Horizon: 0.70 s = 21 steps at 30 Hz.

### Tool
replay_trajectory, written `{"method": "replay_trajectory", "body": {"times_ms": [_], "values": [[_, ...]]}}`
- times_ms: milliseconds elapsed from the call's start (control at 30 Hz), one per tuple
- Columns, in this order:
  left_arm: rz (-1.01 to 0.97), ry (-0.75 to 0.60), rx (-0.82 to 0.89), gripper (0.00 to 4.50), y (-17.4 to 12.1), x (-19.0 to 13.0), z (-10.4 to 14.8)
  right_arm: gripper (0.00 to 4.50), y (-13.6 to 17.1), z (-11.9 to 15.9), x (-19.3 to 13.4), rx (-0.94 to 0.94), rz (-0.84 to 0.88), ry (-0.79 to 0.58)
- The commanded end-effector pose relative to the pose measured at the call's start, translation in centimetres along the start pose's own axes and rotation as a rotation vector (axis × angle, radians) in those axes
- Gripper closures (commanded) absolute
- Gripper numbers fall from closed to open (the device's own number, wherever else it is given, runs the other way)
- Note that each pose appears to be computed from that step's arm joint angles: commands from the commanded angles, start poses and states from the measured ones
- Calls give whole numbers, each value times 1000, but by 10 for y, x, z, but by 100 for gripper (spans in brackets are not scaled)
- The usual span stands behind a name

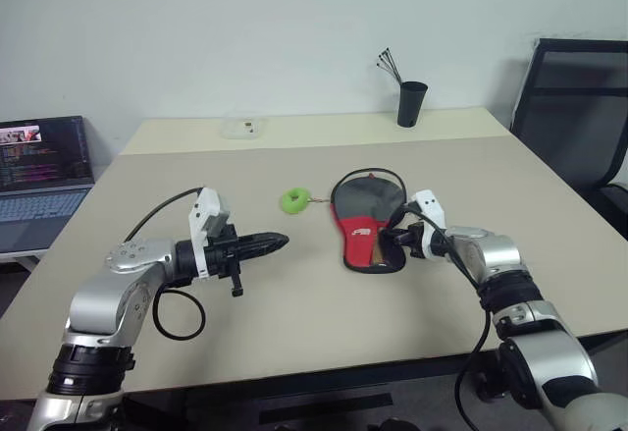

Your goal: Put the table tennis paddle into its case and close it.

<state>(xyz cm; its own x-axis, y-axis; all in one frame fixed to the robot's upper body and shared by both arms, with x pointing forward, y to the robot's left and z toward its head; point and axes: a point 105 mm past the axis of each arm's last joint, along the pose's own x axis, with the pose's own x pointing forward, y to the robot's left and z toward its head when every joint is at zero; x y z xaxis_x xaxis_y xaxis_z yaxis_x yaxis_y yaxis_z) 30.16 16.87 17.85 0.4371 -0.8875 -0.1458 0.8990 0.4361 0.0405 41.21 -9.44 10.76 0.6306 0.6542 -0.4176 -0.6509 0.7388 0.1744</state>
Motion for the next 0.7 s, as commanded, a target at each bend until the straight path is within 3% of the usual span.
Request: {"method": "replay_trajectory", "body": {"times_ms": [33, 300, 700], "values": [[-19, -5, 30, 450, -10, -10, 8, 447, 36, 18, 6, -37, 129, -45], [-61, 50, -13, 450, -30, -18, -8, 447, 72, 3, 3, 7, 189, -5], [-141, 112, -52, 450, -49, -29, -21, 447, 116, -41, -34, 133, 196, 77]]}}
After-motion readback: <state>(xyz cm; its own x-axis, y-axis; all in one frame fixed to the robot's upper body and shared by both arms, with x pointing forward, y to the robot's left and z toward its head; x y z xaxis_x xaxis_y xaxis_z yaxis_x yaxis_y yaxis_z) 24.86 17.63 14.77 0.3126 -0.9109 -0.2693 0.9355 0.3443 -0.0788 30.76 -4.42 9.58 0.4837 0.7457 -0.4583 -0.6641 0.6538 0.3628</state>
